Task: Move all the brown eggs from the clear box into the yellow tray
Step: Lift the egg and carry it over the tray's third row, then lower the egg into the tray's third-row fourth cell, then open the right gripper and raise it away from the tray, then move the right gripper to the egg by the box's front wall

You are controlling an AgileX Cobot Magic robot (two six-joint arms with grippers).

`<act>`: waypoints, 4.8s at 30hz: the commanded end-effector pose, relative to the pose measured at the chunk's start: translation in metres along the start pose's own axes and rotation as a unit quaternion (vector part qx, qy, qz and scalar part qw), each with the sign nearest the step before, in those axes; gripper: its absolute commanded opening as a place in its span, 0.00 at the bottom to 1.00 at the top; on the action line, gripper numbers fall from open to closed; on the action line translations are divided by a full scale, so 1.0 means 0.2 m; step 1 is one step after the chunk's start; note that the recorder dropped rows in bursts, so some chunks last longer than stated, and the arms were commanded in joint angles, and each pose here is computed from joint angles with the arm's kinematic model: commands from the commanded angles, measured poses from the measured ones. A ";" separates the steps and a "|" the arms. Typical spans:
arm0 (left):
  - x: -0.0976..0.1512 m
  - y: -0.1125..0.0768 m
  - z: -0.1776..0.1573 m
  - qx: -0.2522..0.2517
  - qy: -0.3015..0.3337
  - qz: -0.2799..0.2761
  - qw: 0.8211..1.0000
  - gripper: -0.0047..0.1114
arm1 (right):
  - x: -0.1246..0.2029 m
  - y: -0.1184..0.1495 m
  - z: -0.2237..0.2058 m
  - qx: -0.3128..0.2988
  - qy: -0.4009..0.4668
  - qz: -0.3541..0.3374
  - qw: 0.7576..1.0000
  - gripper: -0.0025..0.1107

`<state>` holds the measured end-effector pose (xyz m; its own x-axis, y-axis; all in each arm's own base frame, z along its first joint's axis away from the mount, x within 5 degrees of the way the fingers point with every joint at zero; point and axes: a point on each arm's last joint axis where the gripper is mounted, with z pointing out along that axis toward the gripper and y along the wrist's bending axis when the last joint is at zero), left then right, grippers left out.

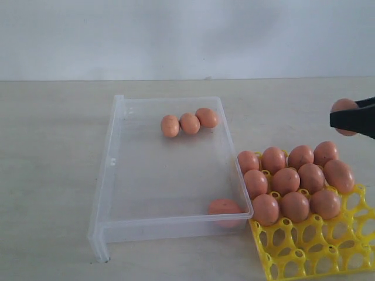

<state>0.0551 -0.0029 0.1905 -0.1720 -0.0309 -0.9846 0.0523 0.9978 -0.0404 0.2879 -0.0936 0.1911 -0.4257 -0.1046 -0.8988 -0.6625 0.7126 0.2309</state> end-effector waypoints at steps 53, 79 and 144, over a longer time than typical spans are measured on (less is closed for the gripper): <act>0.00 0.00 0.00 -0.001 -0.002 0.000 1.000 0.08 | 0.36 0.30 -0.08 0.155 0.101 0.051 0.981 0.02; 0.00 0.00 0.00 -0.001 -0.002 0.000 1.000 0.08 | 0.38 0.27 -0.04 0.151 0.057 0.114 0.980 0.46; 0.00 0.00 0.00 -0.001 -0.002 0.000 1.000 0.08 | -0.77 0.76 1.18 -0.008 0.392 -0.068 0.917 0.02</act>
<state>0.0551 -0.0029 0.1905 -0.1720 -0.0309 -0.9846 0.0523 0.9978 -0.0404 0.3960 0.1925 0.2978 -0.6287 -0.6533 -0.4218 -0.7491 0.6544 0.1030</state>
